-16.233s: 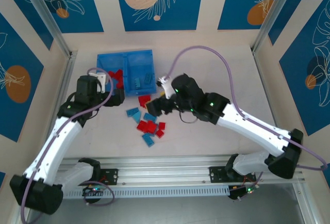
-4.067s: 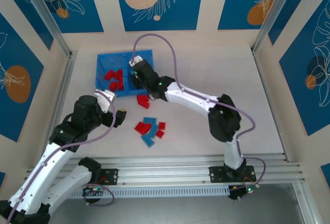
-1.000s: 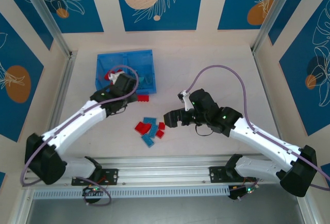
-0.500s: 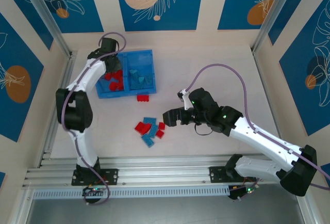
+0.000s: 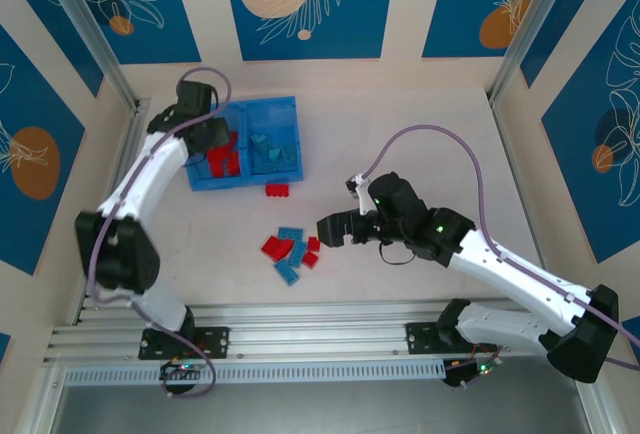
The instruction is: Sort the legos into containers by color
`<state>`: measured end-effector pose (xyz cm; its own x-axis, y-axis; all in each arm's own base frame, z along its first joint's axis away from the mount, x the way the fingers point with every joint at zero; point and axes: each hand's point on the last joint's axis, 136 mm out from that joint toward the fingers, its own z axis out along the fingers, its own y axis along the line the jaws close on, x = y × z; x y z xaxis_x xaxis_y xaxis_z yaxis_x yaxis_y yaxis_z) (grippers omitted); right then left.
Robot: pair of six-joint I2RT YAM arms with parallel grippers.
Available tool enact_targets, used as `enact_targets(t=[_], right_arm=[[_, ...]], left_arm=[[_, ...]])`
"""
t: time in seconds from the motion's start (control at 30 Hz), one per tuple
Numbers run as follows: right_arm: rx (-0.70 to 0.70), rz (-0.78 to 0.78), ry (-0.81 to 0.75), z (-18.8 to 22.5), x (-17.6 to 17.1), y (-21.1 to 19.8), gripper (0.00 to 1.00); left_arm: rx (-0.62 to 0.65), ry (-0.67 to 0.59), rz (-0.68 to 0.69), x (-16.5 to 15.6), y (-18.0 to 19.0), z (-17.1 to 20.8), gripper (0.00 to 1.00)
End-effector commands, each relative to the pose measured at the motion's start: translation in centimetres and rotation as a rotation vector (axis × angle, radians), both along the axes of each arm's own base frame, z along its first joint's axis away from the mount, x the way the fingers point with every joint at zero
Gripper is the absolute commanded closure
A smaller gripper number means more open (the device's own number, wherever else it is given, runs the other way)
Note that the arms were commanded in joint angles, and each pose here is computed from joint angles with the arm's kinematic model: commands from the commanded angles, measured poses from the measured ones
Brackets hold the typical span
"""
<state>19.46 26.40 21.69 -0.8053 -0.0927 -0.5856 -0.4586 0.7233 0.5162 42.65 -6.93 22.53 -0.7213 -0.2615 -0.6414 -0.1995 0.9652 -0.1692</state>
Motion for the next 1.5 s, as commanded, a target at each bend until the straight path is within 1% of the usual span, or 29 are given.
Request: enact_targets(t=[0.0, 0.07, 0.13, 0.2, 0.27, 0.3, 0.37, 0.43, 0.5, 0.63, 0.7, 0.87, 0.97, 1.07, 1.2, 1.3, 1.47], right_arm=[[0.004, -0.038, 0.007, -1.1, 1.3, 0.8, 0.0], [0.006, -0.046, 0.017, -1.8, 2.1, 1.5, 0.0], [-0.016, -0.071, 0.026, -2.7, 3.1, 1.9, 0.0], [-0.029, -0.1, 0.035, -3.4, 4.0, 2.1, 0.0], [-0.025, -0.118, 0.046, -3.9, 4.6, 2.4, 0.0], [-0.021, -0.119, 0.051, -4.0, 4.7, 2.6, 0.0], [-0.015, -0.121, 0.059, -4.1, 4.8, 2.7, 0.0], [-0.015, -0.122, 0.066, -4.2, 4.6, 2.7, 0.01], [-0.019, -0.126, 0.072, -4.2, 4.4, 2.3, 0.0], [-0.025, -0.15, 0.071, -4.2, 3.7, 1.0, 0.0], [-0.019, -0.161, 0.065, -4.0, 3.4, 0.4, 0.0], [-0.01, -0.173, 0.047, -3.3, 3.1, -0.6, 0.0], [-0.009, -0.175, 0.044, -3.2, 3.1, -0.8, 0.0], [-0.003, -0.169, 0.051, -3.2, 3.0, -0.6, 0.0], [0.001, -0.164, 0.049, -3.1, 3.1, -0.5, 0.0], [0.001, -0.162, 0.048, -2.9, 3.1, -0.5, 0.0], [0.003, -0.165, 0.055, -3.0, 3.0, -0.6, 0.0]], left_arm=[[-0.101, -0.076, -0.084, -4.4, -4.8, 1.5, 0.51], [-0.106, -0.088, -0.103, -6.9, -6.4, 1.0, 0.51], [-0.152, -0.081, -0.105, -9.2, -7.9, -0.6, 0.51], [-0.188, -0.055, -0.116, -10.7, -9.2, -2.8, 0.51], [-0.169, -0.016, -0.136, -11.4, -10.2, -5.0, 0.48], [-0.151, 0.012, -0.15, -11.5, -10.5, -6.0, 0.45], [-0.11, 0.057, -0.184, -11.3, -11.1, -7.6, 0.35], [-0.078, 0.085, -0.231, -10.6, -12.0, -9.0, 0.19], [-0.024, 0.107, -0.247, -9.7, -12.3, -10.2, 0.08], [0.113, 0.157, -0.296, -7.3, -12.7, -12.8, 0.01], [0.158, 0.185, -0.304, -6.3, -12.9, -14.1, 0.0], [0.251, 0.192, -0.295, -3.7, -12.8, -16.1, 0.0], [0.265, 0.207, -0.277, -2.6, -12.4, -17.4, 0.0], [0.262, 0.21, -0.281, -1.9, -12.2, -18.2, 0.04], [0.235, 0.216, -0.31, -1.6, -12.7, -19.4, 0.18], [0.218, 0.225, -0.32, -1.6, -13.1, -20.2, 0.26], [0.182, 0.236, -0.315, -2.3, -13.2, -20.6, 0.47]])
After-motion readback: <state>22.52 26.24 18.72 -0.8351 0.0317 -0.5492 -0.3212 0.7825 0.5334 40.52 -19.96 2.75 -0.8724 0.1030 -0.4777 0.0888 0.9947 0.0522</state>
